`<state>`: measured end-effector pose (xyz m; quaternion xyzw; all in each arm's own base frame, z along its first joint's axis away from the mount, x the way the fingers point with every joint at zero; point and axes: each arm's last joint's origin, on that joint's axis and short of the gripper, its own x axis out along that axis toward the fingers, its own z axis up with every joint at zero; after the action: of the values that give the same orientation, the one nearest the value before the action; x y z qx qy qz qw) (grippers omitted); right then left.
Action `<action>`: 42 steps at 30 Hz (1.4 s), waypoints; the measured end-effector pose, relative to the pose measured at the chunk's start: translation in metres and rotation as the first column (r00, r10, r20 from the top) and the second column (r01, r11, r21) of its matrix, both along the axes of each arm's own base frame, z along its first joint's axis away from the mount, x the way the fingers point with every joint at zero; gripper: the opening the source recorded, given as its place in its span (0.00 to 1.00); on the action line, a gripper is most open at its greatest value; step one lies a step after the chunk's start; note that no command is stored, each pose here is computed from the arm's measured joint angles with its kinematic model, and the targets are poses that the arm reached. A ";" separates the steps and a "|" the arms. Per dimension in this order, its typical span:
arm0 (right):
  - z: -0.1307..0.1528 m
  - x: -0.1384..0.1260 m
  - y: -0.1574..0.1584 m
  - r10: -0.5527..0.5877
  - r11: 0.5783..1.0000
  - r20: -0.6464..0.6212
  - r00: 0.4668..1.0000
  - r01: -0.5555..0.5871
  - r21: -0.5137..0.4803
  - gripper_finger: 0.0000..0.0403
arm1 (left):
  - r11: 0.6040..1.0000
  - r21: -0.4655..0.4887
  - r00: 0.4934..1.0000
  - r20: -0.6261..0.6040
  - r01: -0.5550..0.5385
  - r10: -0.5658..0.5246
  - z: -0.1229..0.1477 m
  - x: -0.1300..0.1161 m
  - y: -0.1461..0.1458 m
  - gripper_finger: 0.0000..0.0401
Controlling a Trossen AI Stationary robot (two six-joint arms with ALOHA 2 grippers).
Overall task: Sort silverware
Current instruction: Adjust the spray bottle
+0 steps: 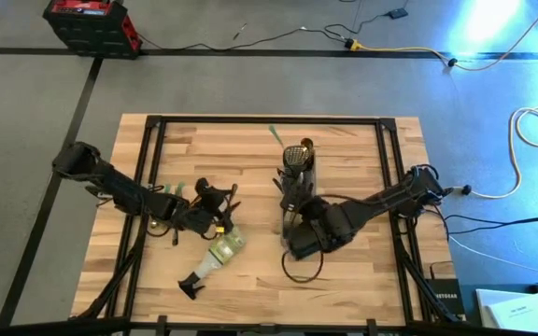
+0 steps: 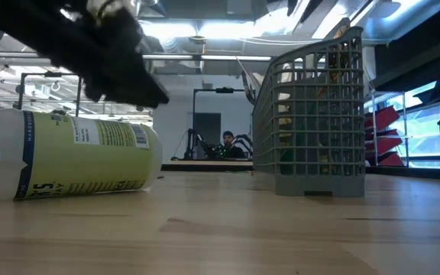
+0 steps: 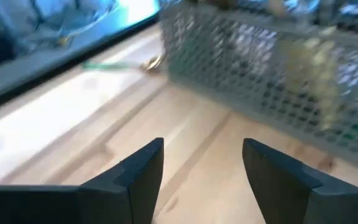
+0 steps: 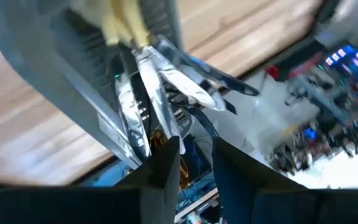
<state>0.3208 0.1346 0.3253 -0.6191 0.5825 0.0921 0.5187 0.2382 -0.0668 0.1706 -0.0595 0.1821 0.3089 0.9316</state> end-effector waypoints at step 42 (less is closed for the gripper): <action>0.001 -0.019 0.068 -0.097 0.972 0.327 0.940 0.019 0.233 0.19 | 0.852 -0.253 0.825 -0.236 0.458 -0.513 -0.016 -0.021 -0.040 0.48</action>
<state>0.3017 0.2022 0.3266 -0.5451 0.4892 0.0354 0.6799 0.2167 -0.1064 0.1549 -0.0507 0.3562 0.0477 0.9318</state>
